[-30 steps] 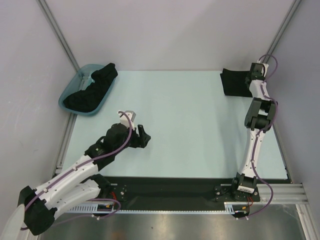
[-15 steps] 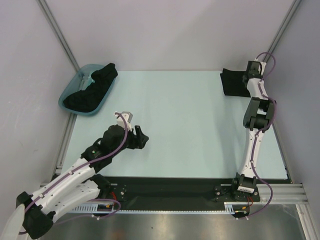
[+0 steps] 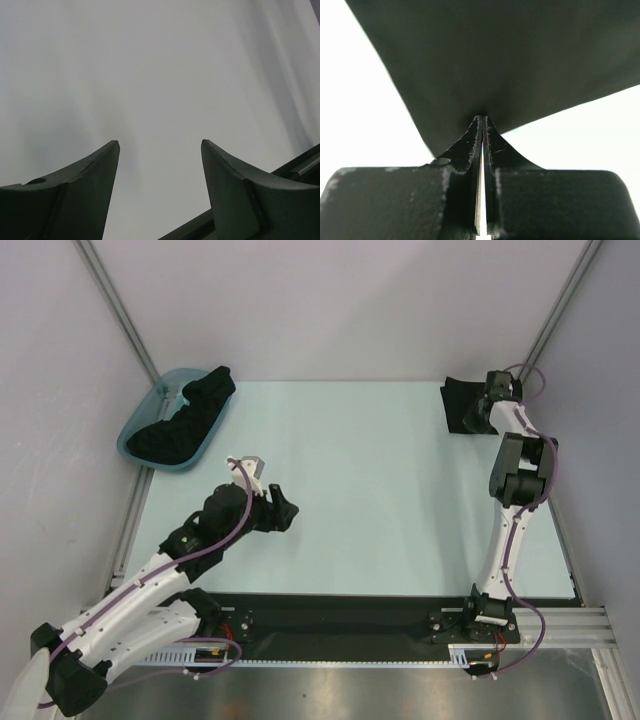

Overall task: Fold and stack the t-shirts
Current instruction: Neatly place the folded tshirt to the corner

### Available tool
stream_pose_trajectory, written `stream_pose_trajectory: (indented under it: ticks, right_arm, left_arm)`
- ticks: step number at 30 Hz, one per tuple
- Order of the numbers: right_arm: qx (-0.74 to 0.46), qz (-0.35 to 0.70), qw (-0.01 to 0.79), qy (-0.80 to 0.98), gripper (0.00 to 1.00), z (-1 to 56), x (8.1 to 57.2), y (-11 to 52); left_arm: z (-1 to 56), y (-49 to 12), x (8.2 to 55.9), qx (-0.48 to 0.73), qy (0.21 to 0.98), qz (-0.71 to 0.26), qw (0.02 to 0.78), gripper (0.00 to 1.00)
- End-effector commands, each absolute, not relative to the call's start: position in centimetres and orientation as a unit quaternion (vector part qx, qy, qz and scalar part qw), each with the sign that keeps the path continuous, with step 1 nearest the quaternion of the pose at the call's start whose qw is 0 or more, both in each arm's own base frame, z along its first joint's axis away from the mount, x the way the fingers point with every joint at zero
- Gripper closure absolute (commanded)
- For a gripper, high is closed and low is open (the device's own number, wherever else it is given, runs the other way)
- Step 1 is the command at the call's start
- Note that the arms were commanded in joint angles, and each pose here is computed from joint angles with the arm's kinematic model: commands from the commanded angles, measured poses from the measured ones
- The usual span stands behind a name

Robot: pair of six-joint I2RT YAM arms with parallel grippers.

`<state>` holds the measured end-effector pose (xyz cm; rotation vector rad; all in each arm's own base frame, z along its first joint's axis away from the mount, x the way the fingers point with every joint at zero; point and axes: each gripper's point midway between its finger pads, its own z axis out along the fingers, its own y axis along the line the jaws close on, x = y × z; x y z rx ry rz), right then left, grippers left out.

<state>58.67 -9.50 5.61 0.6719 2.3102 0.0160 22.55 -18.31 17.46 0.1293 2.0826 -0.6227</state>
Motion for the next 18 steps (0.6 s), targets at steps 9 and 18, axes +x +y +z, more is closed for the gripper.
stream_pose_trajectory:
  ticks: [9,18]
  right_arm:
    - [0.28,0.142,0.317,0.895,1.0,3.6,58.2,-6.0]
    - [0.254,0.056,0.333,0.906,0.87,13.5,55.1,-8.6]
  left_arm:
    - [20.3,-18.3,23.0,0.042,0.837,-0.26,0.479,0.28]
    - [19.6,-18.7,21.5,0.074,0.853,-0.267,0.442,0.26]
